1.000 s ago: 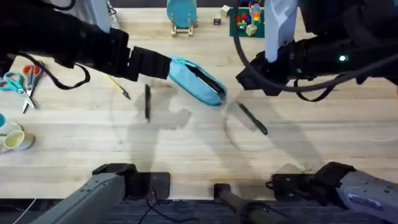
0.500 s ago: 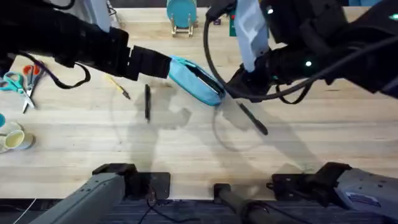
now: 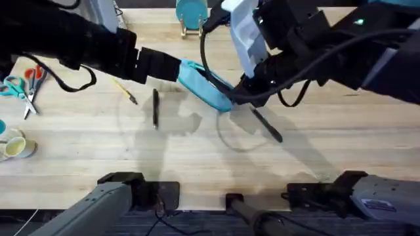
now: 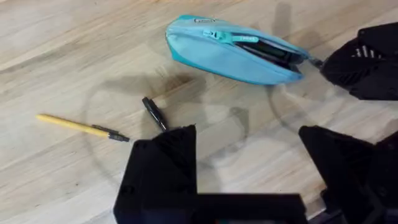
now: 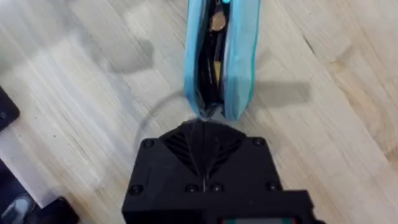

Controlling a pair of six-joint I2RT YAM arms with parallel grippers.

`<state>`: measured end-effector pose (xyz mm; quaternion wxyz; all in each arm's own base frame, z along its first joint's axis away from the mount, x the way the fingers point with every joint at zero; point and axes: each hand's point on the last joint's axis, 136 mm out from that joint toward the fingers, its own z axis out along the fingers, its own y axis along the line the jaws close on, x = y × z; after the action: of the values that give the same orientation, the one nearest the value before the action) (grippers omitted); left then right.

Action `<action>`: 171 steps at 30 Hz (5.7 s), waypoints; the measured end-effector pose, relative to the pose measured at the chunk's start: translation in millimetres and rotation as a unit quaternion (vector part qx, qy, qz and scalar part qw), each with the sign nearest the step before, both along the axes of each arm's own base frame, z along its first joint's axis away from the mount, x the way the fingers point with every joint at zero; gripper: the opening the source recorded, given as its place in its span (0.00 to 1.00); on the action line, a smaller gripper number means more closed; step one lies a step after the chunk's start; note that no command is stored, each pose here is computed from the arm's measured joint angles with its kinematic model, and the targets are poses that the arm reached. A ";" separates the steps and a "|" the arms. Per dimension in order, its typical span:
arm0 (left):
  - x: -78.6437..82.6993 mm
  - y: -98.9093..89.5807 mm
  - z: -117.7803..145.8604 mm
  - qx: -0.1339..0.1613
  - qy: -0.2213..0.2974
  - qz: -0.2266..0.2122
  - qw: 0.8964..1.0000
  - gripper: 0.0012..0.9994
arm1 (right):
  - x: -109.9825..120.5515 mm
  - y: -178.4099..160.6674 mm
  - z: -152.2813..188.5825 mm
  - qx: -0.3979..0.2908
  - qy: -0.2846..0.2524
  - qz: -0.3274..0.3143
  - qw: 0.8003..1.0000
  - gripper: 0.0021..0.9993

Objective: Unzip the bag, pick up the pens from the table one at a time and place them inside, then zip the bag closed.

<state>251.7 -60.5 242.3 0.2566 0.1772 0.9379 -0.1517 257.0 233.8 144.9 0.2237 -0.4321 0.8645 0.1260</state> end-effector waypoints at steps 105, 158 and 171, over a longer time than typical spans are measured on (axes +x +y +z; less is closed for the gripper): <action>8.4 0.2 4.4 0.000 -0.020 0.000 1.000 1.00 | -12.2 -70.1 51.8 -0.009 -0.012 -0.123 0.992 1.00; 9.2 0.2 4.9 0.001 -0.022 0.000 1.000 1.00 | -61.2 -88.7 -103.8 -0.113 0.197 -0.180 0.957 1.00; 9.3 0.2 4.9 0.001 -0.022 0.000 1.000 1.00 | -57.5 -89.4 -103.9 -0.114 0.189 -0.181 0.958 0.93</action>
<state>261.0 -60.3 247.2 0.2774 0.1807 0.9321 -0.1473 199.6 144.4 40.9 0.0247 -0.2596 0.9633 0.0634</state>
